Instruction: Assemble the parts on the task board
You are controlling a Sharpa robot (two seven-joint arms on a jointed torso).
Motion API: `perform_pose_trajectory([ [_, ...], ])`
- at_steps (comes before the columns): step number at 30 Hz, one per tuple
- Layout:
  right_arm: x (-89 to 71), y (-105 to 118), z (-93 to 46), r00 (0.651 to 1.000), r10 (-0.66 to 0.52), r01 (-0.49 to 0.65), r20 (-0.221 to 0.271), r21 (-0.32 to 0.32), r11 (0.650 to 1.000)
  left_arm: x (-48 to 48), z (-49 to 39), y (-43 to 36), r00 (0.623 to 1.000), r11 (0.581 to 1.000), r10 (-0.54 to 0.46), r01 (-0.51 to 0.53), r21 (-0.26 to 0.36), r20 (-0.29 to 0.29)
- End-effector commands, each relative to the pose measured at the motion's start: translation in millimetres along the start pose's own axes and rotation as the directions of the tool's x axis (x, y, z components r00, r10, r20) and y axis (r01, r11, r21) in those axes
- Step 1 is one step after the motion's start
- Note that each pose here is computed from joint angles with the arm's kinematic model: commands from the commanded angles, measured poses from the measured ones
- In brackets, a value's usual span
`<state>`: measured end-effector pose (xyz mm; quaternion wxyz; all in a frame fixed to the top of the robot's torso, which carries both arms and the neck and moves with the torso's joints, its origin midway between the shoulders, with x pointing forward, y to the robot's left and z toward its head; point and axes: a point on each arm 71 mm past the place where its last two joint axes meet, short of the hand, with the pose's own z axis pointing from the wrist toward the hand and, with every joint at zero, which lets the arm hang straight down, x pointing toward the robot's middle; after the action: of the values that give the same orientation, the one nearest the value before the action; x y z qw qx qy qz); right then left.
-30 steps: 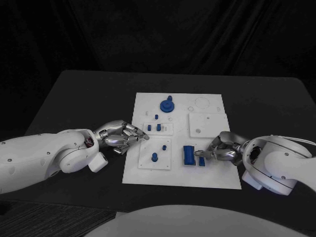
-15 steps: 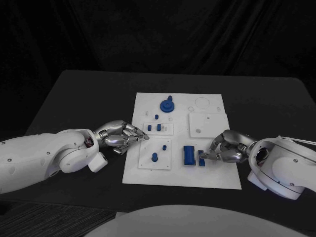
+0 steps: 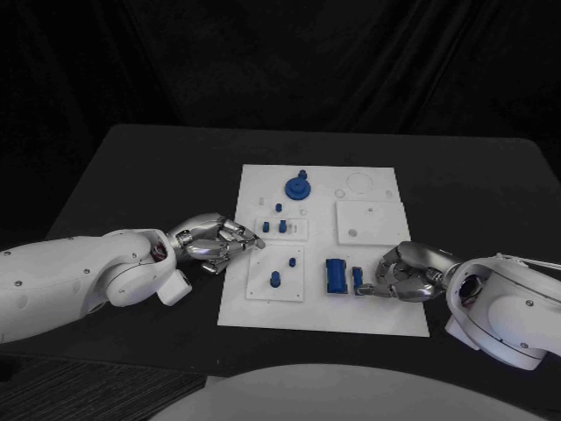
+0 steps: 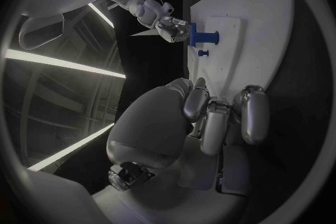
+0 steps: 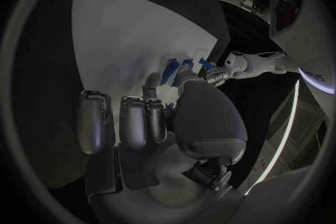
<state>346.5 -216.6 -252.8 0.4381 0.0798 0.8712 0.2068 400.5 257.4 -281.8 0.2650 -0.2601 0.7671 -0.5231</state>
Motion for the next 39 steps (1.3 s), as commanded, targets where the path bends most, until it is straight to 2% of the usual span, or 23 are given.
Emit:
perform_pose_trajectory([
  [1, 1.8, 1.2, -1.0, 1.000, -0.021, 0.021, -0.001, -0.017, 1.000, 1.0, 0.1, -0.4, 1.000, 1.000, -0.010, 0.010, 0.008, -0.006],
  [22, 3.0, -1.3, 1.5, 0.999, -0.035, 0.035, -0.009, 0.006, 0.999, 1.1, 1.0, -0.1, 1.000, 1.000, -0.010, 0.010, 0.005, -0.008],
  [31, 1.3, 0.4, 2.7, 0.999, -0.037, 0.037, 0.032, 0.011, 0.999, 1.3, 1.4, 0.0, 1.000, 1.000, -0.010, 0.010, 0.005, -0.010],
  [39, 0.7, 1.1, 3.7, 0.998, -0.033, 0.032, 0.047, 0.016, 0.999, 1.5, 1.8, 0.0, 1.000, 1.000, -0.010, 0.010, 0.004, -0.012],
])
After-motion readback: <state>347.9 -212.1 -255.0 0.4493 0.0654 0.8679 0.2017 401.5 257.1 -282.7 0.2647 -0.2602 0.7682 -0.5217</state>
